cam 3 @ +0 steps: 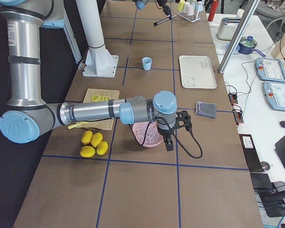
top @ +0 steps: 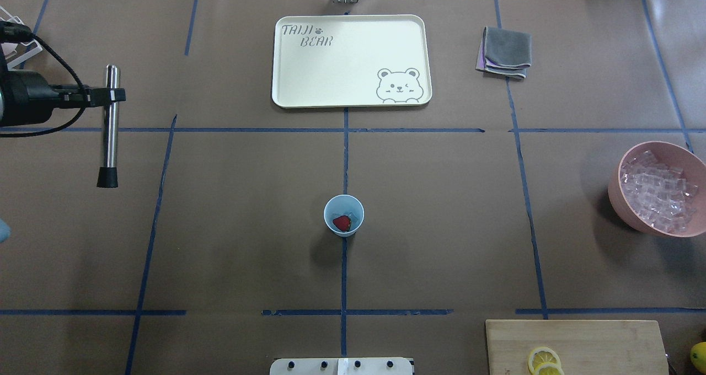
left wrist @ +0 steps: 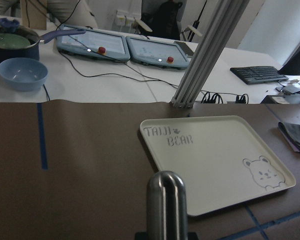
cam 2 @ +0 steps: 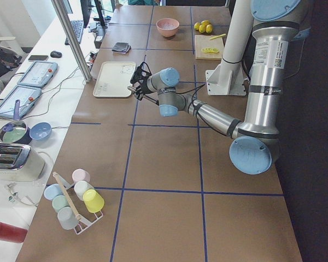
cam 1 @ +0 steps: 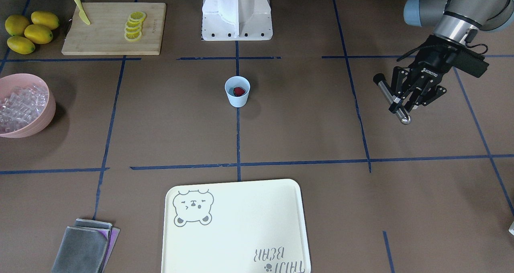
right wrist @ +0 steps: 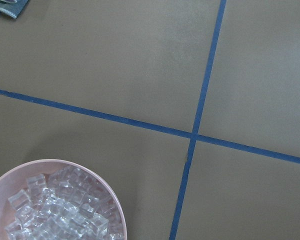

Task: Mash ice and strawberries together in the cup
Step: 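Carry the pestle away from the cup toward the table edge with the left gripper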

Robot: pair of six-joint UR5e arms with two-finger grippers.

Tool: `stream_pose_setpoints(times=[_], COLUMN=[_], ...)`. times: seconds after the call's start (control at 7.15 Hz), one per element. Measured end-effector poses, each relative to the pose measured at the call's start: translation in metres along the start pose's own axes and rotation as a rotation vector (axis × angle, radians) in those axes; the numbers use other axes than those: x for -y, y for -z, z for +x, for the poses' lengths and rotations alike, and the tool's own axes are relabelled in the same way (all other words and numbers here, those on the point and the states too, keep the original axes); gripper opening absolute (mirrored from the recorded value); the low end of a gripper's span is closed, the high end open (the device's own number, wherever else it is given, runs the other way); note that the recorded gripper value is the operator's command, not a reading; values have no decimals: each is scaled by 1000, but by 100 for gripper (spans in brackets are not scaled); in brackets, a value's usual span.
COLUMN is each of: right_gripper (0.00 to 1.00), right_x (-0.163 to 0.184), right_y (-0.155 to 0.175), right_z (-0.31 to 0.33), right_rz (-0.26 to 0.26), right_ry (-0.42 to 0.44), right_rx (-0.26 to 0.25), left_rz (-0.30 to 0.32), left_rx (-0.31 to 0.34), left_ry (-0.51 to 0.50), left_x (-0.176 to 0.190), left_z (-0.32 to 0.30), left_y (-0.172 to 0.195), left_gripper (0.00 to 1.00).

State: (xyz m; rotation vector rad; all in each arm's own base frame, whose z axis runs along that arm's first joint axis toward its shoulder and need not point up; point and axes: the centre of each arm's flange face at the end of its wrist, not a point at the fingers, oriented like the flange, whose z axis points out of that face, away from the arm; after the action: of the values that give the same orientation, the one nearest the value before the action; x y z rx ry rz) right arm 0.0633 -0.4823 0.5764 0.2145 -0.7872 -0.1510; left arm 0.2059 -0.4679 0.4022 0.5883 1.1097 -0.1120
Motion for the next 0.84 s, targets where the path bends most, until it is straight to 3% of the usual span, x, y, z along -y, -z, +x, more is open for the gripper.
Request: stream_pose_setpoints(times=[0.42,0.84], right_gripper=[99,99], right_x=[0,0], right_y=[0,-1], right_z=[0,1], right_rz=[0,-1], right_ry=[2,1], right_rx=[-1,-3], left_rz=[-198,-282], left_rx=[114,231], left_ry=[129,139], left_x=[-14,-38], left_z=[-88,-174], left_y=[7,-8], left_gripper=[0,0])
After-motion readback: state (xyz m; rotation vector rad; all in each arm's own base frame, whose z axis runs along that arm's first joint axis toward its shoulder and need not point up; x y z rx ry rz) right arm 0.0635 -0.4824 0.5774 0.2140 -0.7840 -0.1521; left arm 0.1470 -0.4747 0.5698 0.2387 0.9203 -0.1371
